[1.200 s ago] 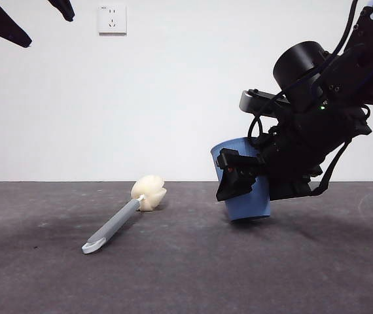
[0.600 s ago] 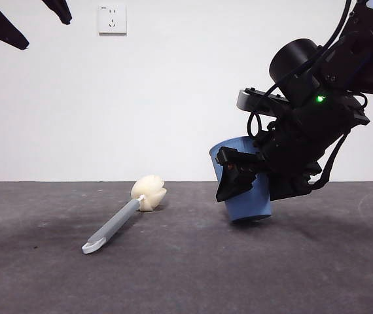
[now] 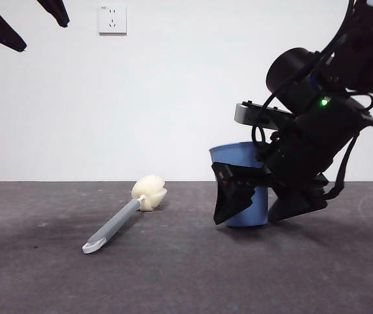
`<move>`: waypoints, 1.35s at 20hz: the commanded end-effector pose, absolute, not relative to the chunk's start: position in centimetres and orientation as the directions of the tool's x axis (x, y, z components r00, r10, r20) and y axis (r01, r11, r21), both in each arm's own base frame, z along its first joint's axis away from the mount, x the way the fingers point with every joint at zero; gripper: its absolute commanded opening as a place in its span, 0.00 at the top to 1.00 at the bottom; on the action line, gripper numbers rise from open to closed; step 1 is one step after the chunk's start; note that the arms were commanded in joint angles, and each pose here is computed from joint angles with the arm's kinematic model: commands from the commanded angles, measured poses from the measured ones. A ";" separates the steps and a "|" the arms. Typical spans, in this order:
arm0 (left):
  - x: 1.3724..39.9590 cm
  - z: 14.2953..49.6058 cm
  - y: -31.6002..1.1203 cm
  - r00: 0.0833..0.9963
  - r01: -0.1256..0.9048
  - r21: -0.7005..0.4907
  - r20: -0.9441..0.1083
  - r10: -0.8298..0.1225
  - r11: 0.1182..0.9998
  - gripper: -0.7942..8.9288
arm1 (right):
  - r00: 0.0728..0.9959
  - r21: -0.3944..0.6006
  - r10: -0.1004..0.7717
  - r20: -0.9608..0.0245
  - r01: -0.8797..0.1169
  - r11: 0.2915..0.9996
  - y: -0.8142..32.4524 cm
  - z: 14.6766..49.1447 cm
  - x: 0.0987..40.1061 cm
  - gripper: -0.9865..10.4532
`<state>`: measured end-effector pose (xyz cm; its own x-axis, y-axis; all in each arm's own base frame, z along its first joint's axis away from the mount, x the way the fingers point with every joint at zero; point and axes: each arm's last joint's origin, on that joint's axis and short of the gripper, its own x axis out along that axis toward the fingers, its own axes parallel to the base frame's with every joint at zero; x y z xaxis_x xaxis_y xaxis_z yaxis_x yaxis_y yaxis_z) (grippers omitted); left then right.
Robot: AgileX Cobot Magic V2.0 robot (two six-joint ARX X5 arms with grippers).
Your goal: Pick up the cup brush,pick up the cup,insert the brush into the cup,clean the cup,put the cup brush back,put the cup back to the fixed position on the table
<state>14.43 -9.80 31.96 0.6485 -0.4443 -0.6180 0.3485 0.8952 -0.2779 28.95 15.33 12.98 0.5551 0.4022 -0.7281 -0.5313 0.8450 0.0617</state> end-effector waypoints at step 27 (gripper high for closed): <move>13.1 30.9 -9.8 0.398 0.530 -0.337 -0.712 -0.579 0.778 0.92 | 0.285 0.375 0.623 -0.728 -0.595 0.710 7.3 27.9 9.7 0.91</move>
